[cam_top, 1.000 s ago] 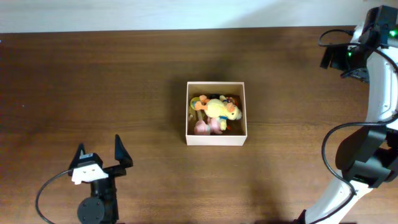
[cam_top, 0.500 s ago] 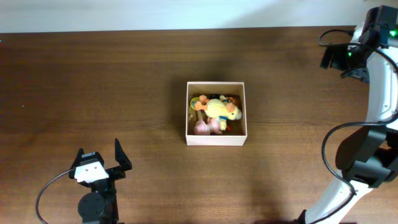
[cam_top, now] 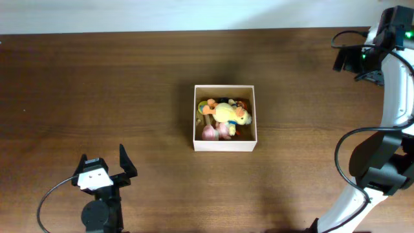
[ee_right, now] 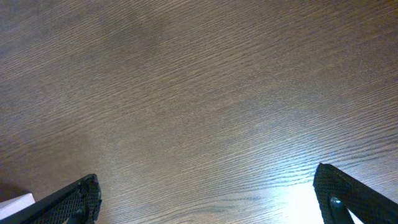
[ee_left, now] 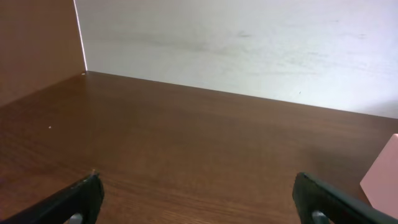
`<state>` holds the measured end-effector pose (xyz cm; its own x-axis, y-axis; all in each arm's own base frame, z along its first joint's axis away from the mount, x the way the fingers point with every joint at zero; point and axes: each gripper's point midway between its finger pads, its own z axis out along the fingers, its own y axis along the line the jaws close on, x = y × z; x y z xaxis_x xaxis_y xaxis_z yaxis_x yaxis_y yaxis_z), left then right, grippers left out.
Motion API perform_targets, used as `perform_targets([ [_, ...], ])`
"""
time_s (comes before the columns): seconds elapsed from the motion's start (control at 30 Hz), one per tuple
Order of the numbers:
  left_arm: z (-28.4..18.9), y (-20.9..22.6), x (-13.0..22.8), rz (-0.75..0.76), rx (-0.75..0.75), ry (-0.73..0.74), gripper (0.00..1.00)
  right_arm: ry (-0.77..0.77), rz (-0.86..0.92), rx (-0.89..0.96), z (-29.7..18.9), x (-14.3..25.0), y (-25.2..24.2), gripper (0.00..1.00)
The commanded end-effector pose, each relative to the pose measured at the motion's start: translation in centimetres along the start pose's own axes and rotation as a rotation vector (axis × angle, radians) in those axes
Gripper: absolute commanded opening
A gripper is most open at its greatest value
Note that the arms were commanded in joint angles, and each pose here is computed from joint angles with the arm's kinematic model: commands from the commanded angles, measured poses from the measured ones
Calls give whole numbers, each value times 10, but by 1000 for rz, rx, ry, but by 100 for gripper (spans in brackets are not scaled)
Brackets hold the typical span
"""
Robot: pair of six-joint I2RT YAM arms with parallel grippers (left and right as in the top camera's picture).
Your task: Pack container
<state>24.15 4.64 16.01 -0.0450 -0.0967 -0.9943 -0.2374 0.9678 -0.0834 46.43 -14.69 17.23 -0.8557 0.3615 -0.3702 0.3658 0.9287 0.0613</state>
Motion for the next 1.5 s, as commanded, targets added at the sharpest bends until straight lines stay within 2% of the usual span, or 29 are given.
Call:
perform_targets([
  [0.0, 0, 1, 0, 20, -2, -2, 99, 11, -2, -6, 5, 2, 3, 99],
  [0.57, 0, 1, 0, 20, -2, -2, 99, 37, -3, -6, 4, 9, 3, 99],
  [0.8, 0, 1, 0, 20, -2, -2, 99, 61, -101, -27, -31, 31, 48, 99],
  [1.2, 0, 1, 0, 20, -2, -2, 99, -191, -361, -136, -107, 34, 157, 99],
  [1.37, 0, 1, 0, 20, -2, -2, 99, -384, -512, -190, -131, 35, 184, 99],
  [1.47, 0, 1, 0, 20, -2, -2, 99, -464, -511, -214, -141, 47, 181, 99],
])
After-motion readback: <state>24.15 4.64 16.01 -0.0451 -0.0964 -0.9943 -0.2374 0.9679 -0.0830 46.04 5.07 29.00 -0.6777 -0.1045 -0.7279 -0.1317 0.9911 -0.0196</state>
